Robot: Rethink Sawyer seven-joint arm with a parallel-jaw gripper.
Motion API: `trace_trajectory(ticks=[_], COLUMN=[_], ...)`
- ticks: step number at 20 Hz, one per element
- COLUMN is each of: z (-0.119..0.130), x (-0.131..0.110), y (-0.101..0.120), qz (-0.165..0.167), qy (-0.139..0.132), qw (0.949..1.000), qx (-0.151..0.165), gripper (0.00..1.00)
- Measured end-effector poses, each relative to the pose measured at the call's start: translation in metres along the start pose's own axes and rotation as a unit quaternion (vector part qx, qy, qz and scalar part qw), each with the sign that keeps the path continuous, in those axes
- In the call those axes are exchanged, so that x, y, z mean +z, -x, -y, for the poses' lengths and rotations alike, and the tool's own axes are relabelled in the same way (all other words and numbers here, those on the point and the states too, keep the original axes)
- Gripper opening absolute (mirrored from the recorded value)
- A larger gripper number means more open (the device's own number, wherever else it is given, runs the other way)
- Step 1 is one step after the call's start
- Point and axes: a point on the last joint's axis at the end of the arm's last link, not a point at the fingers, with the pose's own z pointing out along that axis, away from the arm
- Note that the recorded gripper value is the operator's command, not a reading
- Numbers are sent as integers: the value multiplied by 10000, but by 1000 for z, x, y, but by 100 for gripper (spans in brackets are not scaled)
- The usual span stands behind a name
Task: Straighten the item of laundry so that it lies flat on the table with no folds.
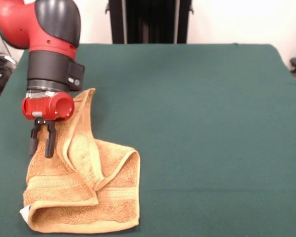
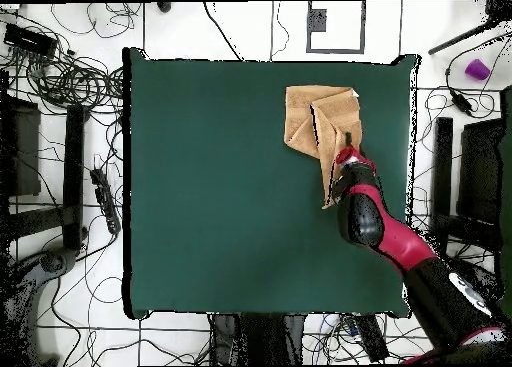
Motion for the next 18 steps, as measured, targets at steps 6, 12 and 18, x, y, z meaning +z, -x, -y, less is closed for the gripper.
trace_trajectory(ticks=[6, 12, 18], z=[5, 8, 15], x=[-6, -8, -13], y=[4, 13, 15], qz=[-559, -829, -936], qy=[-160, -294, -409], qw=[9973, 9931, 9895], qx=[-439, -770, -1020], gripper=[100, 100, 100])
